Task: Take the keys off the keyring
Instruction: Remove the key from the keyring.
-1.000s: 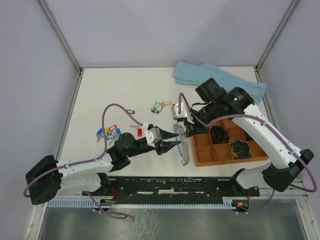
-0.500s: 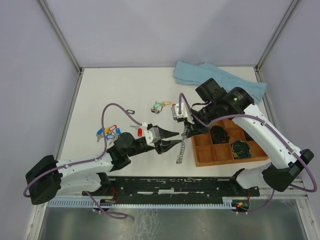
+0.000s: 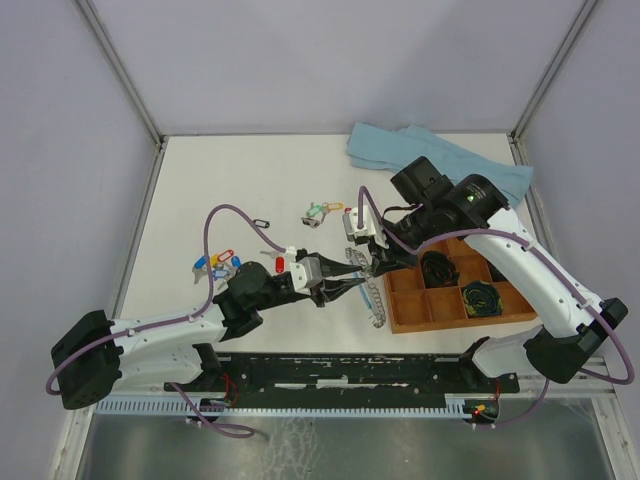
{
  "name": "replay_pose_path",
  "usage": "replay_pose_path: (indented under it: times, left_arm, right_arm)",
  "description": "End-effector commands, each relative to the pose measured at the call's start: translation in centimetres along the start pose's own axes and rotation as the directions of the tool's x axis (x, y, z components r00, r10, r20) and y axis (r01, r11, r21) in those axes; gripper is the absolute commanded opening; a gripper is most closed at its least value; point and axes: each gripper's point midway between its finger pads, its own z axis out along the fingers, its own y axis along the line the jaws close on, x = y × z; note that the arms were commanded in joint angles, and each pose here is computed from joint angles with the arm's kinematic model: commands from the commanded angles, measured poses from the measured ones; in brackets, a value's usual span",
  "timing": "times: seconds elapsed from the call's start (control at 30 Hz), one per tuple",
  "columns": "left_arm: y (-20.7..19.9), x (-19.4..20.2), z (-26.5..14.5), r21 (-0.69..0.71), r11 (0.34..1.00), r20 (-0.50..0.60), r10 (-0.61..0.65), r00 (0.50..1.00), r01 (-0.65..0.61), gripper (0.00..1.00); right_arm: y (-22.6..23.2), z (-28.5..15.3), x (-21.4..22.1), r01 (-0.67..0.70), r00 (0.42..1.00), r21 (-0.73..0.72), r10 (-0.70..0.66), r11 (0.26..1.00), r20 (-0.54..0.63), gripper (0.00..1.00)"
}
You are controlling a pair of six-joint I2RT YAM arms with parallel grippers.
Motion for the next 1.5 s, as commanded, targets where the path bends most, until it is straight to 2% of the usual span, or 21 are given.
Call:
replay_pose_path:
  times: [0.0,0.1,0.53,0.67,0.9,1.13,1.47]
  left_arm:
    - [0.2,-2.8,0.7,0.019,0.997,0.068,0.068,0.995,-0.07,0.32]
    - [0.2,-2.7,0.7,0.018,0.997,0.065,0.068,0.996,-0.07,0.26]
    - [0.6,-1.9,0.5,-0.003,0.998,0.032,0.066,0.997,-0.066,0.12]
    - [0.7,-1.7,0.1,-0.019,0.997,0.027,0.07,0.997,-0.069,0.03]
    - [0.8,-2.1,-0.6,-0.035,0.996,0.042,0.086,0.995,-0.085,0.03]
    - [0.4,-3.6,-1.4,-0.033,0.993,0.125,0.117,0.985,-0.114,0.03]
    - [1.0,-5.8,-1.6,-0.083,0.996,0.241,0.047,0.969,-0.028,0.03]
  right_arm:
    - [0.5,-0.9,-1.4,0.051,0.997,0.011,-0.052,0.999,0.06,0.01]
    - [0.5,-0.8,-1.4,0.05,0.997,0.009,-0.051,0.999,0.059,0.01]
    - [0.4,-1.3,-1.4,0.061,0.997,0.032,-0.062,0.998,0.051,0.01]
    - [0.3,-1.6,-1.3,0.066,0.997,0.049,-0.068,0.997,0.041,0.01]
    - [0.2,-2.0,-1.0,0.062,0.997,0.072,-0.065,0.995,0.037,0.01]
    - [0.2,-1.7,-0.1,0.05,0.998,0.078,-0.053,0.996,0.035,0.01]
    - [0.6,-0.2,0.7,0.024,0.999,0.031,-0.025,0.999,0.048,0.01]
